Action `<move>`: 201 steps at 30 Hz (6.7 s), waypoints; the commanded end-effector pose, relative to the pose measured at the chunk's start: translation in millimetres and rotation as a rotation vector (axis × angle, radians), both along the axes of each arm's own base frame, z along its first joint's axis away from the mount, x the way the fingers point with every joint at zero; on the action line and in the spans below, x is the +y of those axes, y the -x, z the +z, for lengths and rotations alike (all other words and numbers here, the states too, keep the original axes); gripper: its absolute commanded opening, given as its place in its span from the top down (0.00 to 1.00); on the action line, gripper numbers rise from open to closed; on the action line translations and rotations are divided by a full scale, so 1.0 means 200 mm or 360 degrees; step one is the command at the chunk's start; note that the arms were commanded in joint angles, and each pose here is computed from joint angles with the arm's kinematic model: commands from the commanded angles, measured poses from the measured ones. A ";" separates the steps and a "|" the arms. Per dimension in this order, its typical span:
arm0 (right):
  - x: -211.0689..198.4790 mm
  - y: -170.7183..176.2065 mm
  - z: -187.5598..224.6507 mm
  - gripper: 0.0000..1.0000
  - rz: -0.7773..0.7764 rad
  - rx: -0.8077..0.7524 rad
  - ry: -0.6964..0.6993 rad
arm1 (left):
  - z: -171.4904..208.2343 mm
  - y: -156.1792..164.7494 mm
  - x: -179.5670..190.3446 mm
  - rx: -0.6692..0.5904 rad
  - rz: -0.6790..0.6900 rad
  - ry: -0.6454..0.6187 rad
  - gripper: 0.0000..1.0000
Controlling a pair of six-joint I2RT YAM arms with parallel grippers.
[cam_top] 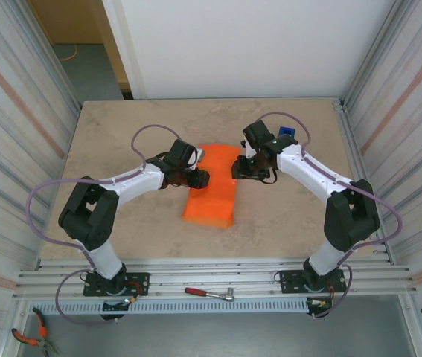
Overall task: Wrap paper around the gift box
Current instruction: Wrap the gift box with the wrapping paper, then rotate the gift box at the center of the table, then fold the third fold of the wrapping paper on the gift box.
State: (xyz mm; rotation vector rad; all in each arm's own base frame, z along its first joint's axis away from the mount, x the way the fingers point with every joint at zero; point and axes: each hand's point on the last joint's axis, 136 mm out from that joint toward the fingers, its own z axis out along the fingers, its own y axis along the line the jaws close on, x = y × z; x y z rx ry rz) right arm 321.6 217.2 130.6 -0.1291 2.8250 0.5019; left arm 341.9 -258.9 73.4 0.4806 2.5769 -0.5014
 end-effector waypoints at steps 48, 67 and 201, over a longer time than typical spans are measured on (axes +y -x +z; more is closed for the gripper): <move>0.18 0.02 -0.28 1.00 -0.0226 0.0248 -0.0634 | -0.34 0.32 0.14 0.0382 -0.0083 -0.0323 0.49; 0.02 -0.14 -0.29 1.00 -0.0177 0.0165 -0.0408 | 0.35 0.02 0.25 0.0050 0.0238 0.0272 0.30; 0.53 -0.10 1.15 0.30 -0.0393 -0.0156 -0.1457 | -0.16 0.05 0.20 -0.0313 0.0492 -0.0071 0.20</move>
